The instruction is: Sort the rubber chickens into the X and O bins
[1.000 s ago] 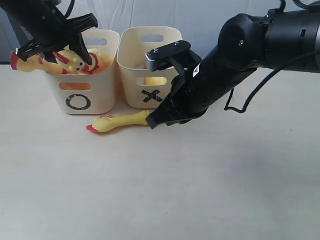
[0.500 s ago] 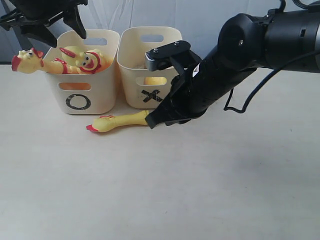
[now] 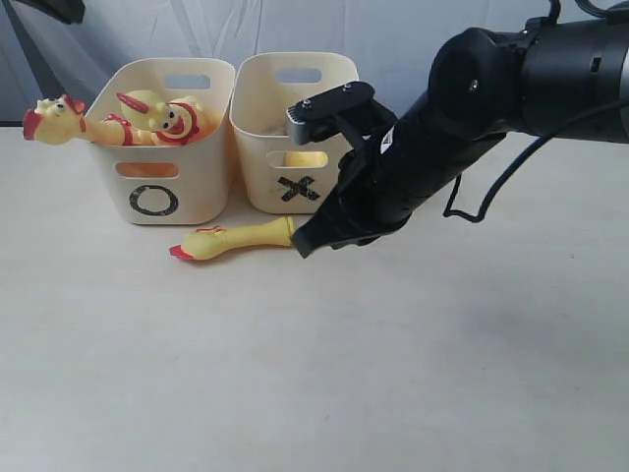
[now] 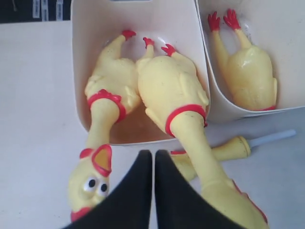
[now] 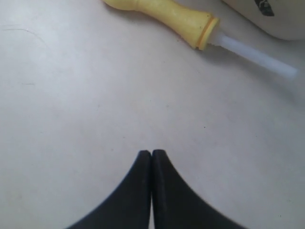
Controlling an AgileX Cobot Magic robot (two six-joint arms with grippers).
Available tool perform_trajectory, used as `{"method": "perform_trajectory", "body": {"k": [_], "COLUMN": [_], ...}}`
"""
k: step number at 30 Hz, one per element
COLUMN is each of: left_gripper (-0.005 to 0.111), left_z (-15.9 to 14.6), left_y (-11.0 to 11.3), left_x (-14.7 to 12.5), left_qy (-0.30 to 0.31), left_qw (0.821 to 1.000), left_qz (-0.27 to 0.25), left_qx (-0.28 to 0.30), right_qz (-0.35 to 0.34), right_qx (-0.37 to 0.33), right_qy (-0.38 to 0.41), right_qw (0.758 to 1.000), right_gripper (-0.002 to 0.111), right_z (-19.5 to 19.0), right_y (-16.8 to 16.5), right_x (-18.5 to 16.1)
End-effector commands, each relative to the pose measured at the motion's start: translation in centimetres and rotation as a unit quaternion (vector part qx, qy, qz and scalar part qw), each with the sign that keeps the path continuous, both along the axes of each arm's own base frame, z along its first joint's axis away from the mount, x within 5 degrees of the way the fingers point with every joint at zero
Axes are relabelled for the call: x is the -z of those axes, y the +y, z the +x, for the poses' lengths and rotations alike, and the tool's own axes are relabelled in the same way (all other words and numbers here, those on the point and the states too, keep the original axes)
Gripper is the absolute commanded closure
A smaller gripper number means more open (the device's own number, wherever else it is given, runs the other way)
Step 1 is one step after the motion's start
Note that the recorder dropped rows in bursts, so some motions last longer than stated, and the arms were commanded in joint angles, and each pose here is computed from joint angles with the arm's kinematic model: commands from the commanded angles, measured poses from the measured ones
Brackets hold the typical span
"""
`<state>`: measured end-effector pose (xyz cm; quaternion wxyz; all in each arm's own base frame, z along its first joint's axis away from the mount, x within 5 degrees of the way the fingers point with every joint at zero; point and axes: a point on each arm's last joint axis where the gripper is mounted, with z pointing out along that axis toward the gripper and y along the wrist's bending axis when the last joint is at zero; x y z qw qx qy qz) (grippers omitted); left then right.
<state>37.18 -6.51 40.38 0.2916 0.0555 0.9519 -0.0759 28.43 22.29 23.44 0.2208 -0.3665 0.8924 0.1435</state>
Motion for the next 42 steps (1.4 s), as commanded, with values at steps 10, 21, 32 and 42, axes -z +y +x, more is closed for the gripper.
{"method": "perform_trajectory", "body": {"k": [10,21,32,42], "left_gripper": [0.107,0.107,0.107,0.107], "left_z": [-9.2,-19.3,-26.0,-29.1], "left_y": [-0.9,-0.2,2.6,3.9], "left_x": [-6.2,-2.9,2.3,5.3], "left_qy": [-0.142,-0.237,-0.258,-0.273], "left_qw": [0.988,0.966,0.960,0.956], "left_qz": [0.041,0.025,0.035,0.033], "left_qx": [0.047,0.097,0.100,0.098], "right_qz": [-0.039,-0.075,-0.071,-0.089], "right_qx": [-0.104,-0.235,-0.291,-0.360], "right_qy": [-0.068,-0.123,-0.182,-0.294], "right_qw": [0.992,0.961,0.936,0.881], "right_gripper": [0.109,0.109,0.109,0.109], "right_z": [0.1,0.9,1.9,0.0], "right_y": [-0.3,0.5,2.2,6.4], "right_x": [-0.4,1.6,3.8,3.8]}}
